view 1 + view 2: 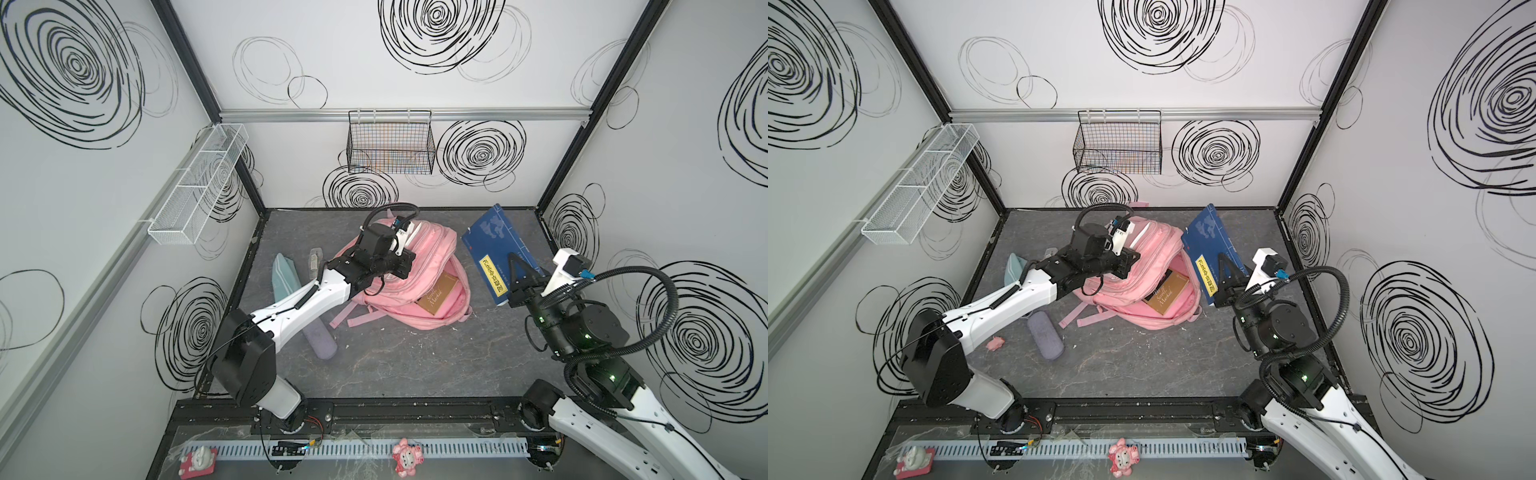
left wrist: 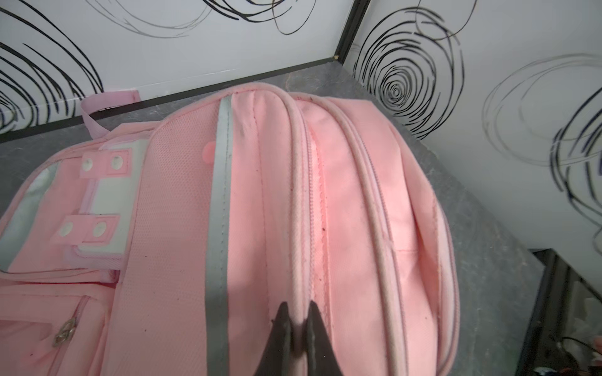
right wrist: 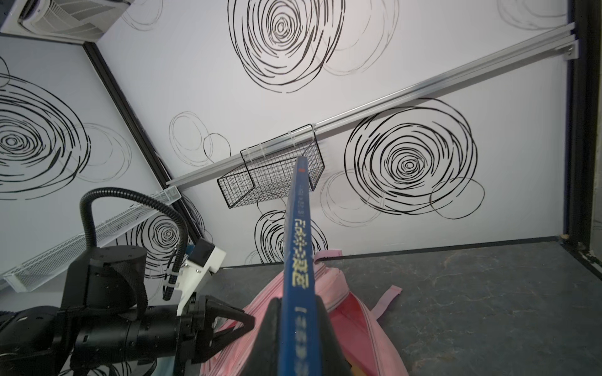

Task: Pack the student bag
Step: 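Lower the blue book into the backpack opening with the right gripper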

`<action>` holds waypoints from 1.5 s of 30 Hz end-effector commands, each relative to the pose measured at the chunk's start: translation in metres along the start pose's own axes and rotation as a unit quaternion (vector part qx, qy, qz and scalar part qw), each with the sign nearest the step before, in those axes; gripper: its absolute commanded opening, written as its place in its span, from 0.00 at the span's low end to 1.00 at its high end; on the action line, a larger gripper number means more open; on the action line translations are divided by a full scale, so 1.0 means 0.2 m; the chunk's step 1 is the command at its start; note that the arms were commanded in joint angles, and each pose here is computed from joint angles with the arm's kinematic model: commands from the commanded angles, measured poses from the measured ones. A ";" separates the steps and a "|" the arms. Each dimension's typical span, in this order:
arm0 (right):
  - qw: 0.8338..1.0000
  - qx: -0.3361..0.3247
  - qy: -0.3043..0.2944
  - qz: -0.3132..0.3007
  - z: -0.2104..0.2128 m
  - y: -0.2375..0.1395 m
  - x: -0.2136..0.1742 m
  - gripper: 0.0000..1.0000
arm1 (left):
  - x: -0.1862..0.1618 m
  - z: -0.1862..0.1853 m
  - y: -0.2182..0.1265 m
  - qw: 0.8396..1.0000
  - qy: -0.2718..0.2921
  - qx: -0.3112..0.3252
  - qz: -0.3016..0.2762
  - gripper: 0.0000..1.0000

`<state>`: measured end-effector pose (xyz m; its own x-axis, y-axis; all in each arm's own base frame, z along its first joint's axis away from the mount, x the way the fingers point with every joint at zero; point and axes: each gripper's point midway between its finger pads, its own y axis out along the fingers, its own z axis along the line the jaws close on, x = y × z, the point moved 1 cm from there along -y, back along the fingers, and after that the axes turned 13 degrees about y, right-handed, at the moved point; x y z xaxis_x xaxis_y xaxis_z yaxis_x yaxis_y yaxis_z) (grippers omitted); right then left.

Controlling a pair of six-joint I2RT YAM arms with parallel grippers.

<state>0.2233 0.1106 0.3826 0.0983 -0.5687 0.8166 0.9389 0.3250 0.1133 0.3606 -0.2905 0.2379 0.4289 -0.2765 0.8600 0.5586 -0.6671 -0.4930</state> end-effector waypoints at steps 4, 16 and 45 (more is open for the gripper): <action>0.997 0.029 0.040 0.052 0.06 0.11 -0.03 0.00 | 0.31 -0.16 -0.20 0.977 -0.019 -0.156 -0.141 0.00; 0.962 -0.004 0.218 0.163 -0.47 0.21 -0.33 0.00 | 0.33 -0.15 -0.35 0.961 -0.033 -0.188 -0.200 0.00; 0.915 0.057 0.316 0.242 -0.31 0.44 -0.80 0.00 | 0.30 -0.25 -0.36 0.952 -0.037 -0.223 -0.206 0.00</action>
<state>0.2901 0.1797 0.1894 0.7580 -0.6062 0.2406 0.6505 0.7298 -0.2106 0.3274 -0.2869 0.2547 0.5316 0.0085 0.8470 0.3835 -0.8940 -0.2317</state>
